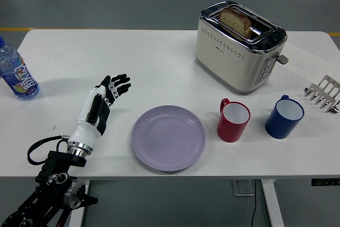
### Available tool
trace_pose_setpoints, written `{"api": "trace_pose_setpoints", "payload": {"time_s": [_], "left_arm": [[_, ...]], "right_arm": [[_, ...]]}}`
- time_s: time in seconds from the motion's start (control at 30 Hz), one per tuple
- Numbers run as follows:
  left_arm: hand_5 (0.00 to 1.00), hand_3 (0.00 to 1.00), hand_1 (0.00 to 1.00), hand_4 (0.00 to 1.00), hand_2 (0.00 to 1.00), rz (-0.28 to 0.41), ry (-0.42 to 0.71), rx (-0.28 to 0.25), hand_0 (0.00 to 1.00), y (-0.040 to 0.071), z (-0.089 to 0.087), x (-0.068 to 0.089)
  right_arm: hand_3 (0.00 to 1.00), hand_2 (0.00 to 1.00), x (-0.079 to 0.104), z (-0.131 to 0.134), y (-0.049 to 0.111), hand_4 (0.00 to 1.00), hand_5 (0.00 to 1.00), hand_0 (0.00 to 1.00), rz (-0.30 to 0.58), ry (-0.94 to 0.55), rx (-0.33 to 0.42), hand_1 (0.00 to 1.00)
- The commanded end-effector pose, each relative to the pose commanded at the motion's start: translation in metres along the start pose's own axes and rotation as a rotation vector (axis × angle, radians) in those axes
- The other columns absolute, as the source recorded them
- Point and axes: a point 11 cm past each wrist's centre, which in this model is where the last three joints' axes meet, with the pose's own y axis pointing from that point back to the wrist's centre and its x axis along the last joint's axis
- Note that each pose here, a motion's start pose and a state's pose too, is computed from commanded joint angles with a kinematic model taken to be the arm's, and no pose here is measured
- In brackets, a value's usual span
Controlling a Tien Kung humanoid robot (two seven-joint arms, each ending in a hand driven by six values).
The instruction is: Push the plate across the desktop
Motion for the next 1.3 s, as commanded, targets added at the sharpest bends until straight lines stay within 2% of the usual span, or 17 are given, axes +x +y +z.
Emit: {"api": "trace_pose_setpoints", "payload": {"time_s": [1.3], "left_arm": [[0.998, 0.704, 0.748, 0.533, 0.772, 0.007, 0.0, 0.008, 0.796, 0.0015, -0.0027, 0.0019]], "right_arm": [[0.63, 0.694, 0.0028, 0.0033, -0.0001, 0.454, 0.478, 0.577, 0.004, 0.046, -0.01, 0.532]]}}
